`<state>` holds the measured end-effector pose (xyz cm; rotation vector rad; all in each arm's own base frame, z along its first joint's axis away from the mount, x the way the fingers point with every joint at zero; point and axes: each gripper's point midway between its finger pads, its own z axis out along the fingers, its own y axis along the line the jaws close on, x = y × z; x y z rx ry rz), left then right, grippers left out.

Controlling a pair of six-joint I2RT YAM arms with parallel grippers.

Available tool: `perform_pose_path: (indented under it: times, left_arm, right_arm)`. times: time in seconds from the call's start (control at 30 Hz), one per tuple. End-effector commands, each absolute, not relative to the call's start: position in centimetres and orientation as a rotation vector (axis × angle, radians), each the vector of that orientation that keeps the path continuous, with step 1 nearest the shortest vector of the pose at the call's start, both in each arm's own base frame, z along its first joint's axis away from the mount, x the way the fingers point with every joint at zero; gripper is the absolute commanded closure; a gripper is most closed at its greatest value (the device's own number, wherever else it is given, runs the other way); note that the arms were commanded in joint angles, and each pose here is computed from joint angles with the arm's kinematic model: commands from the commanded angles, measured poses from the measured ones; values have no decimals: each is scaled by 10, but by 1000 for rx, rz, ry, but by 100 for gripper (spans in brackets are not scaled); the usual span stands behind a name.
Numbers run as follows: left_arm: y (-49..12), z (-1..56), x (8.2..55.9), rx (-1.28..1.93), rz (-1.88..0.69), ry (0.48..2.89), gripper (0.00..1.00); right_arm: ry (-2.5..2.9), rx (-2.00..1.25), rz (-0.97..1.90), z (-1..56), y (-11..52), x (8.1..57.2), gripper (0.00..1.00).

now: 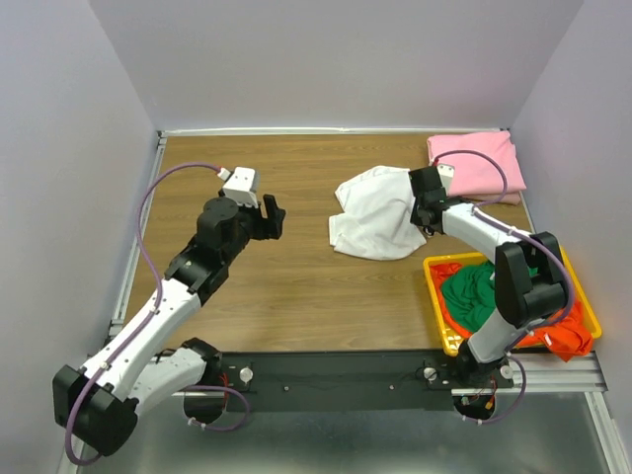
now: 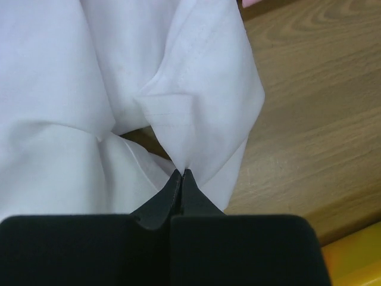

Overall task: Fold and stack the t-shirts
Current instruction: Flatten the tshirt out

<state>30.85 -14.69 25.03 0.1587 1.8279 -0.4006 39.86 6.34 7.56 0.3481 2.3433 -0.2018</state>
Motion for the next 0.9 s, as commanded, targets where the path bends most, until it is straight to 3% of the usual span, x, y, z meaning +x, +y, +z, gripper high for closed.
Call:
perform_pose_path:
  times: [0.0, 0.2, 0.33, 0.7, 0.87]
  left_arm:
    - [-175, 245, 299, 87, -476, 1859, 23]
    - [-247, 210, 298, 152, -704, 1892, 24]
    - [-280, 190, 306, 215, -696, 1946, 24]
    - [-336, 138, 320, 335, -744, 2036, 30]
    - [-331, 121, 330, 325, -653, 2073, 34]
  right_arm:
    - [2320, 404, -151, 81, 68, 395, 100]
    - [2328, 399, -103, 83, 69, 379, 100]
    - [2329, 396, -85, 84, 68, 368, 100]
    - [2316, 395, 3, 93, 74, 352, 100]
    - [2307, 387, 10, 96, 72, 347, 100]
